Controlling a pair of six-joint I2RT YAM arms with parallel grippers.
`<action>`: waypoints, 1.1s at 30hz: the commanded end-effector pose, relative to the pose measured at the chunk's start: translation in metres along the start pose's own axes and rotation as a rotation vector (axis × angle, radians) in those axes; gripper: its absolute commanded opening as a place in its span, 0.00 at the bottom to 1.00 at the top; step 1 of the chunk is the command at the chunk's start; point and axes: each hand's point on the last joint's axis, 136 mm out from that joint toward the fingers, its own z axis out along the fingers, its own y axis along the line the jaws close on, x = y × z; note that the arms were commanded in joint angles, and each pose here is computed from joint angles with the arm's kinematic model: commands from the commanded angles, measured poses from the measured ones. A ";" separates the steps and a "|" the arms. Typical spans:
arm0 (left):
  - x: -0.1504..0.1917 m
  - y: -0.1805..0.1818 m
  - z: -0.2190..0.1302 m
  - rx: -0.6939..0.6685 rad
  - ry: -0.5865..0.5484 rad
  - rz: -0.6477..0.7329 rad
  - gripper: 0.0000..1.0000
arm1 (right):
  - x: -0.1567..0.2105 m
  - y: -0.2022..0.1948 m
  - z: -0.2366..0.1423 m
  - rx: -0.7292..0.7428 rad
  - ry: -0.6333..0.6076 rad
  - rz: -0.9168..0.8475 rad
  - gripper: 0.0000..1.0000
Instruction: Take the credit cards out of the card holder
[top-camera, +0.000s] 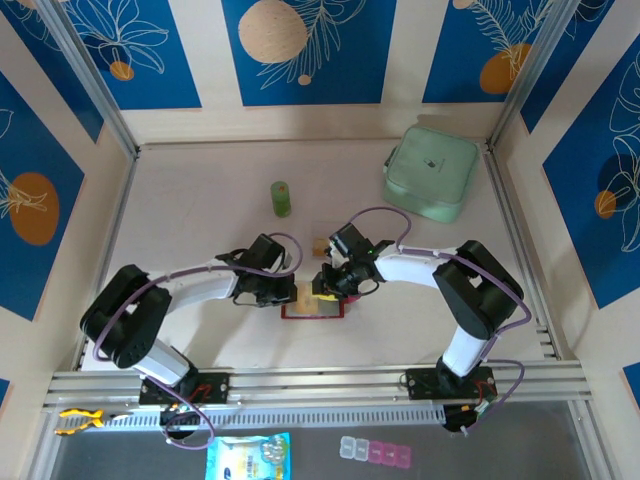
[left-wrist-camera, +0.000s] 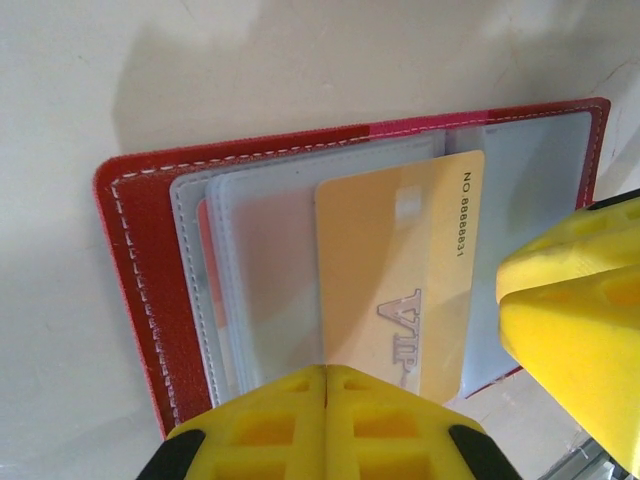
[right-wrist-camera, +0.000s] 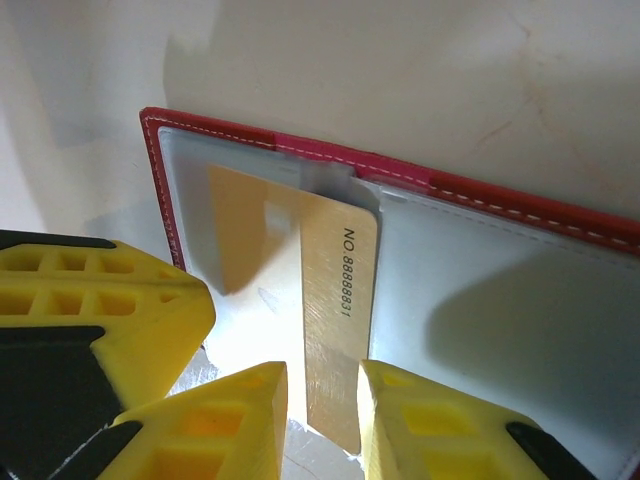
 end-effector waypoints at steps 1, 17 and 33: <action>-0.002 -0.002 0.002 -0.008 0.009 0.011 0.01 | 0.004 0.001 0.000 -0.025 0.024 0.015 0.26; 0.003 0.008 0.006 -0.050 0.027 0.003 0.00 | 0.006 -0.013 0.013 -0.016 0.054 0.051 0.26; 0.005 0.009 0.005 -0.054 0.033 -0.002 0.01 | 0.004 0.007 0.004 -0.103 0.025 0.031 0.22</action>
